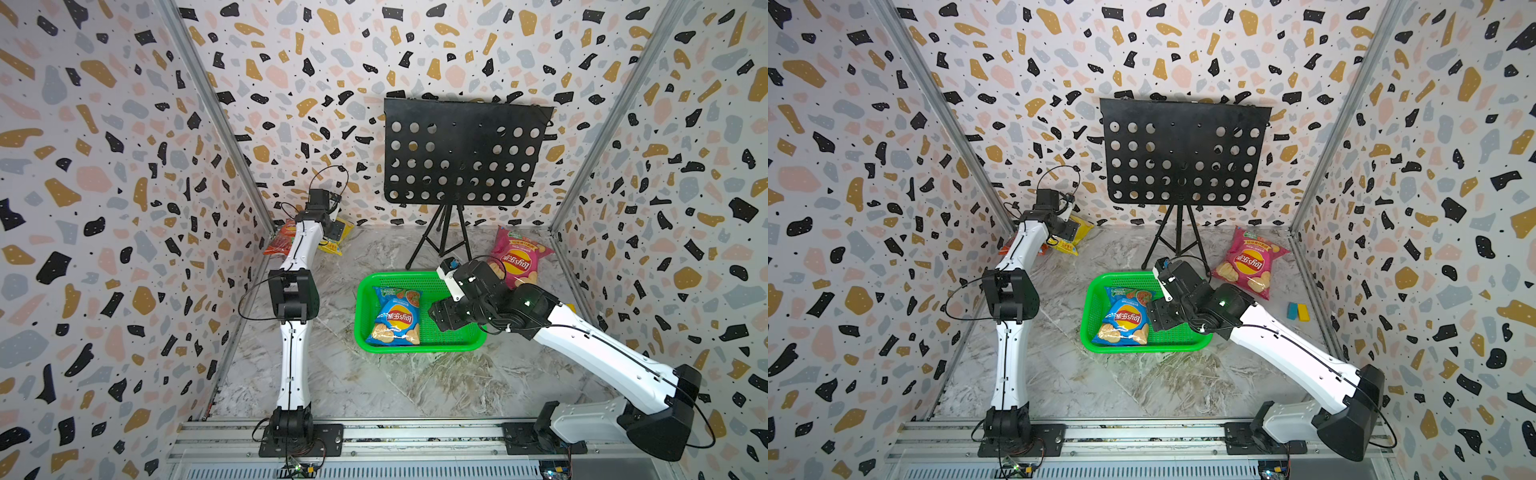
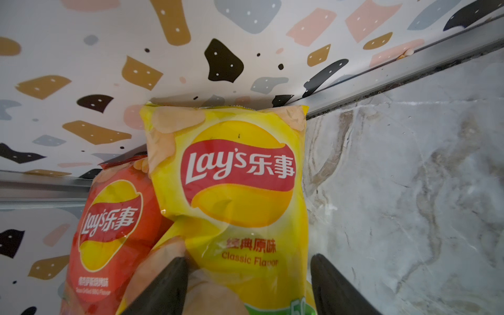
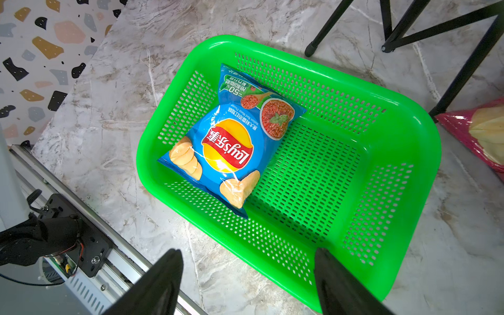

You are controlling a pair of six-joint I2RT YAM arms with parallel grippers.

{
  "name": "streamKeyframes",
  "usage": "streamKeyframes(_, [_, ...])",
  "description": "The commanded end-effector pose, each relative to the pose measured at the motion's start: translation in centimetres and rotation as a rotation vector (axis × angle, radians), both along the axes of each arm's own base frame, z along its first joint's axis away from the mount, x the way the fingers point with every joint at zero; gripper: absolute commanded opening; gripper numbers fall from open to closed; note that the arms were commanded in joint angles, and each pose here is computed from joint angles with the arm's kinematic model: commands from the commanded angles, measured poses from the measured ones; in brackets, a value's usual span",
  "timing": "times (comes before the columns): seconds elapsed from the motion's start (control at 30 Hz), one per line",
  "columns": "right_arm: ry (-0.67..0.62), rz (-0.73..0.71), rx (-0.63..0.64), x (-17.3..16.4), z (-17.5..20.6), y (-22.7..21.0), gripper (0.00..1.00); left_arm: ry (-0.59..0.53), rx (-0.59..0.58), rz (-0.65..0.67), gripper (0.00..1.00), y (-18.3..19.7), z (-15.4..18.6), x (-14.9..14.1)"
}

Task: Put the potato chips into the basket
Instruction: Pick up the potato chip from the corner of the board.

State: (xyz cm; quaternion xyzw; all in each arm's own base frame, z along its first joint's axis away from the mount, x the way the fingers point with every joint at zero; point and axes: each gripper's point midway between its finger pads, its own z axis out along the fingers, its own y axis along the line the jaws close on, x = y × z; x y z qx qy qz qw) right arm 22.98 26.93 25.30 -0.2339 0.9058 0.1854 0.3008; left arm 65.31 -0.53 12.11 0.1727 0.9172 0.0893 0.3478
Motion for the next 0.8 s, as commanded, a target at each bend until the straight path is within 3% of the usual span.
streamKeyframes(0.0, [-0.014, -0.007, 0.000, -0.5, 0.7, -0.9, 0.80, -0.060, 0.012, -0.002, 0.63, -0.2, 0.9, 1.3])
streamKeyframes(0.23, [-0.028, -0.017, 0.003, -0.5, 1.2, -1.3, 0.80, -0.041, 0.012, 0.006, 0.36, -0.1, 0.3, 0.8])
streamKeyframes(0.3, [-0.028, -0.018, 0.006, -0.6, 1.3, -1.3, 0.80, -0.039, 0.005, 0.006, 0.22, -0.2, 0.6, 0.6])
streamKeyframes(0.4, [-0.025, -0.019, 0.009, -0.6, 1.2, -1.3, 0.80, -0.043, -0.012, 0.010, 0.07, -0.3, 1.5, 0.1])
streamKeyframes(0.53, [-0.022, -0.020, 0.014, -0.7, 1.3, -1.4, 0.80, -0.064, -0.033, 0.014, 0.00, -0.5, 3.2, -0.5])
streamKeyframes(0.77, [-0.029, -0.024, 0.030, -0.9, 1.8, -1.6, 0.80, -0.122, -0.051, 0.054, 0.00, -0.1, 7.5, -1.5])
